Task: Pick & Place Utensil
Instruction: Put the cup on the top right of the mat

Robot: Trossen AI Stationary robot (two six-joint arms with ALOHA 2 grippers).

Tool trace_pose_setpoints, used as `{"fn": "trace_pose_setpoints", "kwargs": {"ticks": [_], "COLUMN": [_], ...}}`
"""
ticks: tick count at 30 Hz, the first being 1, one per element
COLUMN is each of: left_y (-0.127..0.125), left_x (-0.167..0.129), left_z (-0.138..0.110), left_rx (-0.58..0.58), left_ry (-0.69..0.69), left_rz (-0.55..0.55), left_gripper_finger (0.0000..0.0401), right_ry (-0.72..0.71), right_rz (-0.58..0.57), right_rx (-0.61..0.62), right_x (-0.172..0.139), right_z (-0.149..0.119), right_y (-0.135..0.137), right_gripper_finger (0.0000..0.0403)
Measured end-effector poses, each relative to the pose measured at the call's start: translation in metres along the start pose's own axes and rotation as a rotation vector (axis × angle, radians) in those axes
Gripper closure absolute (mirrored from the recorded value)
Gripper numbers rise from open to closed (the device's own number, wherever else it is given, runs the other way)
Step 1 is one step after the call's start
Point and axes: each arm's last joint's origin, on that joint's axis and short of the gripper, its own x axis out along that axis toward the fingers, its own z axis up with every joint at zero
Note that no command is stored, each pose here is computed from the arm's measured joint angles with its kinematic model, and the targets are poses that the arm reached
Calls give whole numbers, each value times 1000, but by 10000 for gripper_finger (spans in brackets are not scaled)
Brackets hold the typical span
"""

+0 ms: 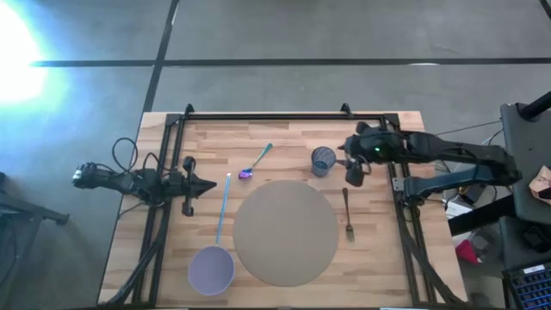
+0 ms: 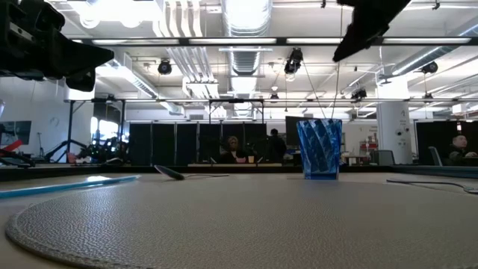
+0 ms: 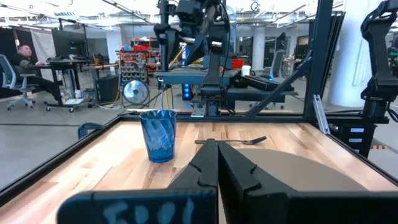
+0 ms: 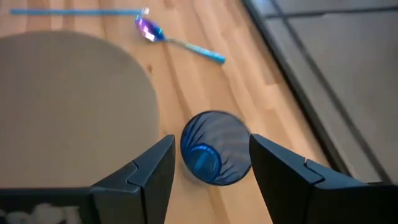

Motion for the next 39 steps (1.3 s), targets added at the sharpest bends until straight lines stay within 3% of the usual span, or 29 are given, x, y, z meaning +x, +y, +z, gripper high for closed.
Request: {"fn": "trace_pose_setpoints", "kwargs": {"ticks": [20,30,39], "left_y": [0,0,0], "left_x": [0,0,0], "left_z": [-1,-1,-1], "left_rx": [-38,-42,-41], "left_ry": [10,13,15], "left_rz": [-1,-1,-1], "left_gripper_finger": [401,401,401], "right_ry": [285,449,550], "right_rz": [83,77,86], "right_rx": [-175,-169,-135], "right_x": [89,114,131], "right_z": [18,22,9], "right_y": [8,4,1], "right_gripper_finger": [199,199,200]}}
